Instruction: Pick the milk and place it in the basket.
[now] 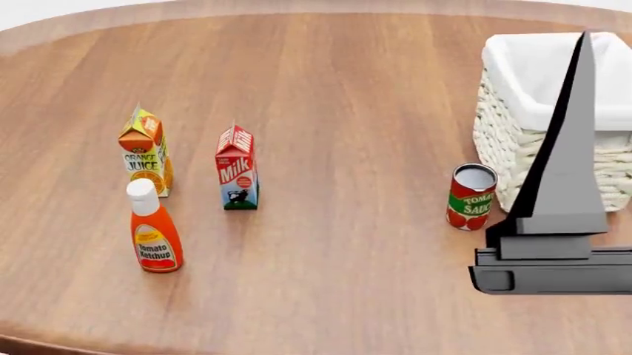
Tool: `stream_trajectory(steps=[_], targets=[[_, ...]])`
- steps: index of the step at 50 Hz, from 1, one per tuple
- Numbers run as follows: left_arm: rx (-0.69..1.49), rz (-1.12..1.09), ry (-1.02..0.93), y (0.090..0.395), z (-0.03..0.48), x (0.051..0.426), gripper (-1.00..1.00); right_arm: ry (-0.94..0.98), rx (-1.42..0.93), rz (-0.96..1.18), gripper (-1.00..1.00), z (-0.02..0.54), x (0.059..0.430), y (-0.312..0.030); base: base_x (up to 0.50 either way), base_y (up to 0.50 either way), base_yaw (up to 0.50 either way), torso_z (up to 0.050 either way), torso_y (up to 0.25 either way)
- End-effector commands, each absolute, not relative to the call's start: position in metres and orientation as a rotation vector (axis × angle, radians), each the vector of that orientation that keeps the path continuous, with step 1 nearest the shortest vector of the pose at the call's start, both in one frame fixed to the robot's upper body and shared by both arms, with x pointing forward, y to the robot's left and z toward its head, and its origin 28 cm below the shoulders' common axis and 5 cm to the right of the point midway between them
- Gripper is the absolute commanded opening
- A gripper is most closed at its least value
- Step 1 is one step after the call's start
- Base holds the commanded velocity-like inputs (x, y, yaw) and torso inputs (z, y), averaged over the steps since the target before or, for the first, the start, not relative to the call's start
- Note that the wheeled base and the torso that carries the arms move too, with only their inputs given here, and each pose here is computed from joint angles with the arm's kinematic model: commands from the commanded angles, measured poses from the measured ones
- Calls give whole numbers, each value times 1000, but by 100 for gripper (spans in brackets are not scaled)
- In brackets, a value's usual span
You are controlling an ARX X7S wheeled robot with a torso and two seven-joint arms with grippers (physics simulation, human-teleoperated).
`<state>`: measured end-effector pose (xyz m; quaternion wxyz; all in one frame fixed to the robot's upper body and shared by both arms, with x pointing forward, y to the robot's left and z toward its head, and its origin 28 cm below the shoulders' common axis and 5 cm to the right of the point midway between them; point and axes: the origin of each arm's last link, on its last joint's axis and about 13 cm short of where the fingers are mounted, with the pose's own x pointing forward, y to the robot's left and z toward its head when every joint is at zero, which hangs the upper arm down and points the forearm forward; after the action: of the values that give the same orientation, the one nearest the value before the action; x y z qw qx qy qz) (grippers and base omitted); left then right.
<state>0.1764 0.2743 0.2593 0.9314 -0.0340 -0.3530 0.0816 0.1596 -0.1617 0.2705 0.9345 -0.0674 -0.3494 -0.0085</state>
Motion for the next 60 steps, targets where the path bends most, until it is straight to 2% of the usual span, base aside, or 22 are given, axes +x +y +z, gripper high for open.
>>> stream_trajectory(steps=[1,60], targets=[[-59,184,-728,276,259,176,100,-738,-127,-8,100,272,158,-163,82,0,0,0,0],[-57,189,-726,277,259,176,100,-735,-129,53,100,269,157,-160,497,0,0,0,1]])
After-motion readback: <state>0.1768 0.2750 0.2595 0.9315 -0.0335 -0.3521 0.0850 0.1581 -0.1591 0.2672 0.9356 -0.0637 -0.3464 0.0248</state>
